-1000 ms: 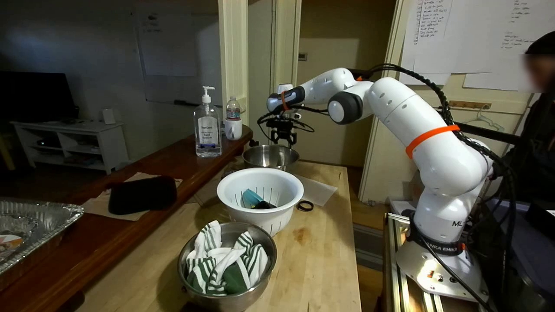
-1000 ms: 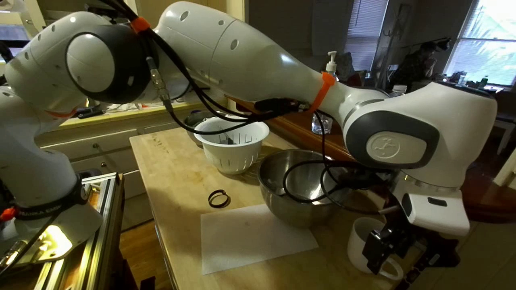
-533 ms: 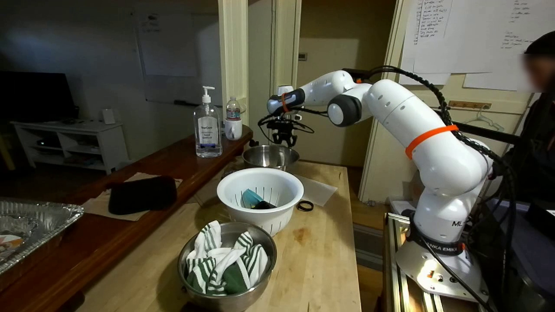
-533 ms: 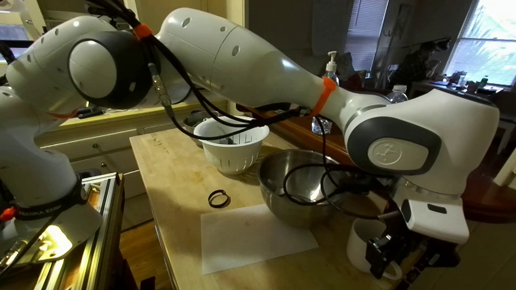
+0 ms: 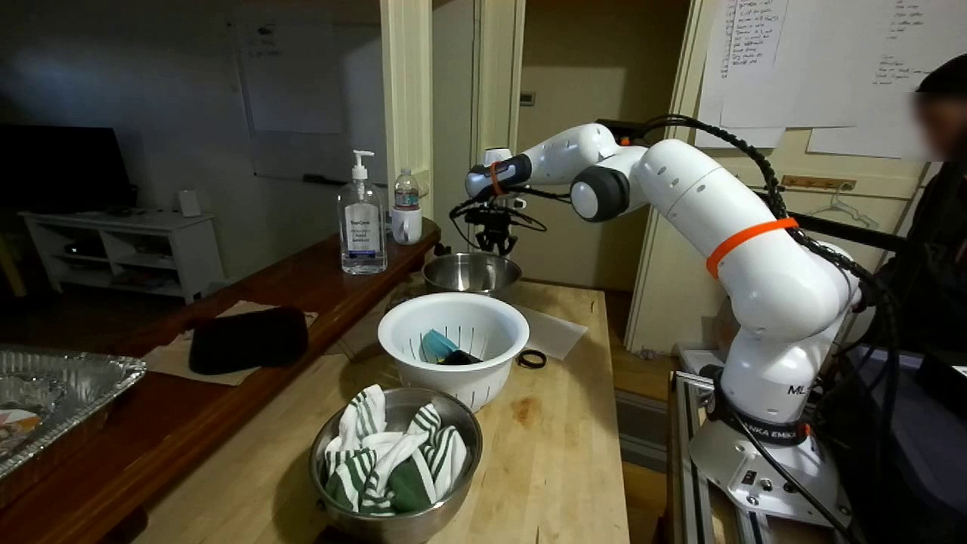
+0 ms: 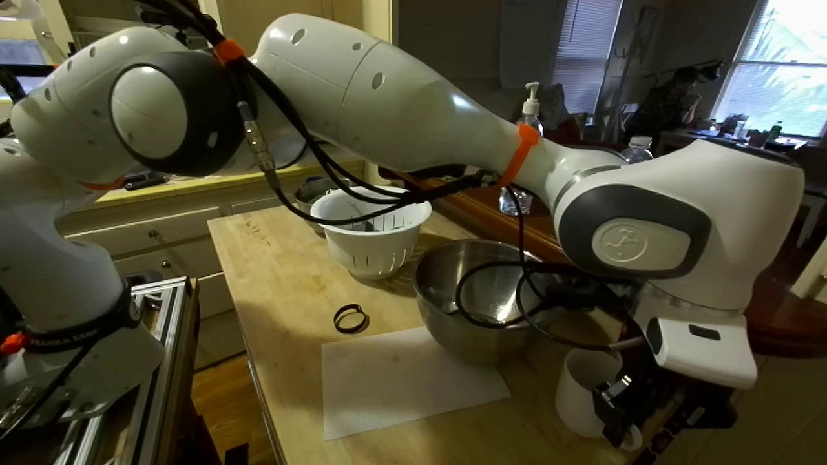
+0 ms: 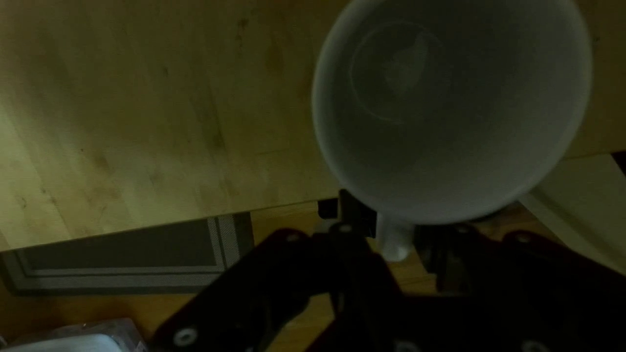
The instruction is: Pick up the cup and put it on top of the counter
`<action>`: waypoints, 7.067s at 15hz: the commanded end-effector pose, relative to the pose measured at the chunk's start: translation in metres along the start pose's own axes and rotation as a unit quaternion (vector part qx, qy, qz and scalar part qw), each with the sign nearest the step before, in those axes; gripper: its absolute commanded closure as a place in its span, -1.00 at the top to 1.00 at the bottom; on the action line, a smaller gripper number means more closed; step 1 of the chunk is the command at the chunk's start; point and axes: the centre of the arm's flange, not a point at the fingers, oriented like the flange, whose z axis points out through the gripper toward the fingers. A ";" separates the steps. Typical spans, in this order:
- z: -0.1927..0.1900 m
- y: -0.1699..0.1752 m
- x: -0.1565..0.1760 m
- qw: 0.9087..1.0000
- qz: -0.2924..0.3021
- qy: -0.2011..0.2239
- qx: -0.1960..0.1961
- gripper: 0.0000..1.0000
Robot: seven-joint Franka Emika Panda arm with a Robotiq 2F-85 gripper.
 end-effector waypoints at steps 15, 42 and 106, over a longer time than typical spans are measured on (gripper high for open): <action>-0.060 -0.009 -0.015 0.997 -0.071 -0.018 0.028 -0.92; -0.293 0.010 -0.181 0.901 -0.410 -0.136 0.038 -0.92; -0.250 -0.102 -0.585 0.132 -0.987 0.023 -0.089 -0.92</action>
